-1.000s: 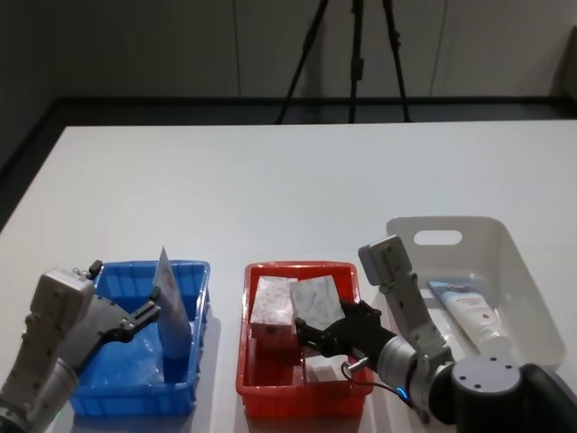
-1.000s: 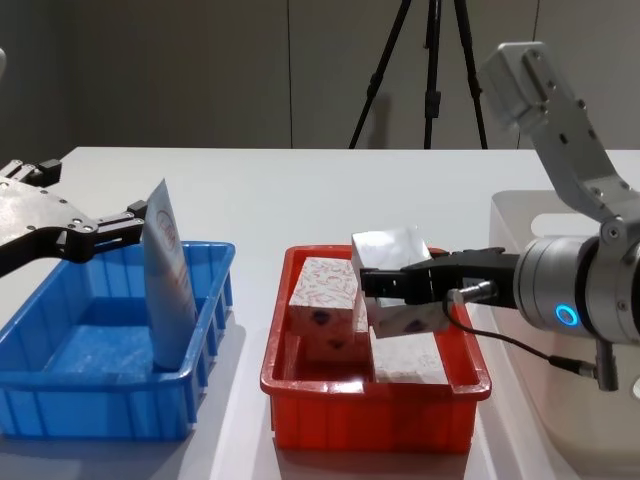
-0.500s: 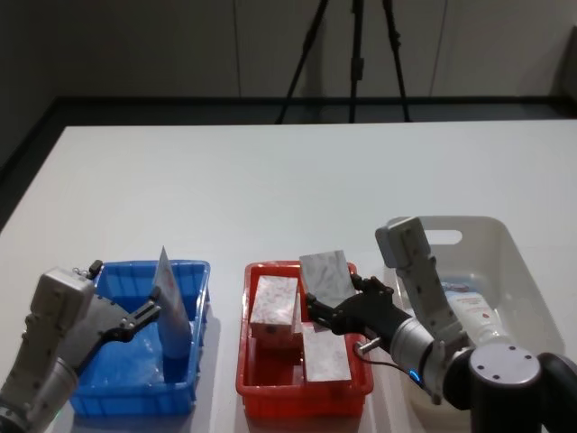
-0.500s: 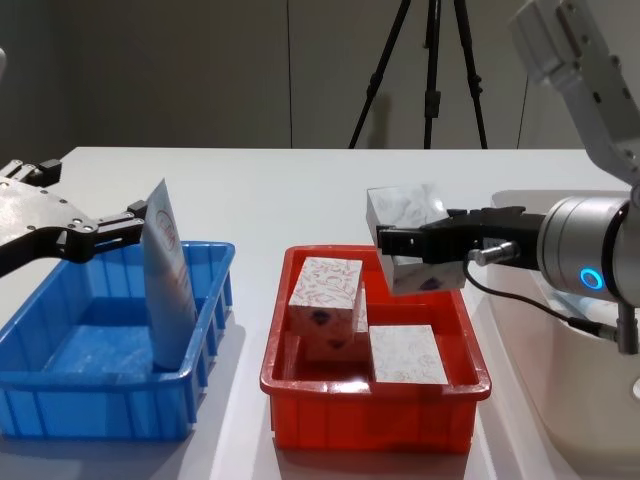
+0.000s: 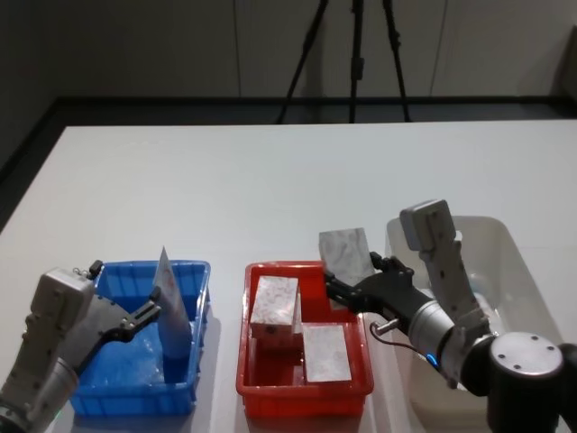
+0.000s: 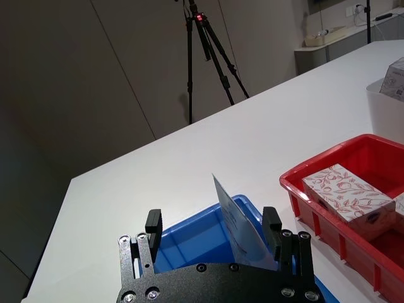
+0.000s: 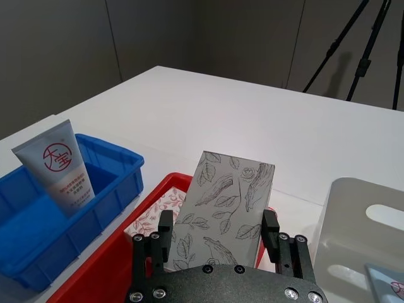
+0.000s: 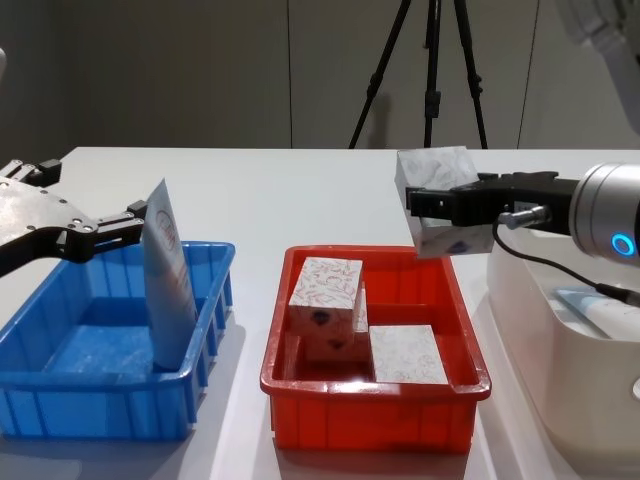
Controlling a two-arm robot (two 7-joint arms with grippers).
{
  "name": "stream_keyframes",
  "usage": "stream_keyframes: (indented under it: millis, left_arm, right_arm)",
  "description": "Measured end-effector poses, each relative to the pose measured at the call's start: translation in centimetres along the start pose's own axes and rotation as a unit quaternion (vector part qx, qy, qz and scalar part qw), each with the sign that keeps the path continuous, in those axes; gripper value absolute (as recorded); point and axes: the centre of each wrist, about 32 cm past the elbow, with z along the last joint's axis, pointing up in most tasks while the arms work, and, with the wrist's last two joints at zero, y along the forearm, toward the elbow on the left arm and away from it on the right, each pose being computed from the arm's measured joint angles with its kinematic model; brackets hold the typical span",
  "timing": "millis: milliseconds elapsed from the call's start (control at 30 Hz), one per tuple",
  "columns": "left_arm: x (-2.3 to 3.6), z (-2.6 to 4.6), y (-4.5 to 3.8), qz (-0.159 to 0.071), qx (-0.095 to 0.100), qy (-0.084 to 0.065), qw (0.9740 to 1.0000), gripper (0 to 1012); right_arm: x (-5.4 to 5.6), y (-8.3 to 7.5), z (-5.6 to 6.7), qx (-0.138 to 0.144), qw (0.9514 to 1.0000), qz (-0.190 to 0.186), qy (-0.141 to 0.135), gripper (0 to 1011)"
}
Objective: Bimanual collaborative sorting of washing and personal care products
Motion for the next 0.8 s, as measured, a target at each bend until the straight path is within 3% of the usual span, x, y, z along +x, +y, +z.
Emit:
stream_keyframes:
  millis: [800]
  left_arm:
    - [0.00, 0.00, 0.00, 0.000, 0.000, 0.000, 1.0000, 1002]
  right_arm:
    - [2.7, -2.0, 0.3, 0.012, 0.9970, -0.075, 0.015, 856]
